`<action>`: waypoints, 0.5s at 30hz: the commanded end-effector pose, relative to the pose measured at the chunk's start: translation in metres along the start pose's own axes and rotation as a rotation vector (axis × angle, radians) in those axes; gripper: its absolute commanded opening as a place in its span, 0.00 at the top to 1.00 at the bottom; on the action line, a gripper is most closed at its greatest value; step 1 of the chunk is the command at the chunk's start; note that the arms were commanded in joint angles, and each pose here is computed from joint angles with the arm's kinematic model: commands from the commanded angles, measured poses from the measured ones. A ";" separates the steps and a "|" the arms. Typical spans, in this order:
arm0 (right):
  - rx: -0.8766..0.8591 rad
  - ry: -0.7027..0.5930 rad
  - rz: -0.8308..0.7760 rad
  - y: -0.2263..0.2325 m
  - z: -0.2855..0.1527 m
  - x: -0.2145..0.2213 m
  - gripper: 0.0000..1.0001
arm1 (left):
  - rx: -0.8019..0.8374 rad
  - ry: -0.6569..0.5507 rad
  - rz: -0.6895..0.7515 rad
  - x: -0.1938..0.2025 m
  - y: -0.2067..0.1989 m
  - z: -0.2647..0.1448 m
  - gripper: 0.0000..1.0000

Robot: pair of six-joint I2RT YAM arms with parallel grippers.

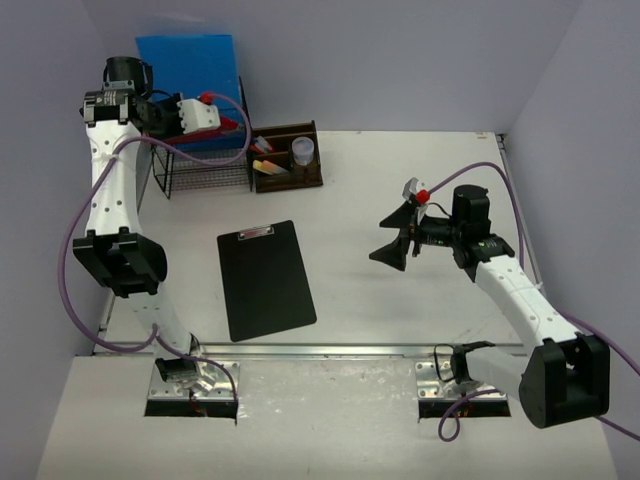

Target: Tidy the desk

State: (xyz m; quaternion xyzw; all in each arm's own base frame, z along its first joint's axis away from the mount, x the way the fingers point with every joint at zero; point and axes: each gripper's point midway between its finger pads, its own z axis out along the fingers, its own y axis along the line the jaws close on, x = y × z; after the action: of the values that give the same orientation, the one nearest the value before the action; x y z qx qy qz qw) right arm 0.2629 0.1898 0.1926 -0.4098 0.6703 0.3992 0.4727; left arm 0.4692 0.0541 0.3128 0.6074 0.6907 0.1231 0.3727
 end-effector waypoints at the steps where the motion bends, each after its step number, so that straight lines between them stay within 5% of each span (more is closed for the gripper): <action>1: -0.013 -0.041 -0.050 -0.003 0.000 -0.021 0.01 | -0.011 0.008 0.074 -0.002 0.006 -0.027 1.00; 15: -0.016 -0.034 -0.037 -0.003 0.001 -0.016 0.01 | -0.173 0.134 0.043 0.022 0.045 -0.011 1.00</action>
State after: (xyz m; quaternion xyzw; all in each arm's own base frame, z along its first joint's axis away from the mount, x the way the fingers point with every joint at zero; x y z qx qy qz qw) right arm 0.2620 0.1910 0.1899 -0.4086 0.6713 0.4068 0.4657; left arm 0.4750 0.0678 0.3191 0.6034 0.6914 0.1569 0.3651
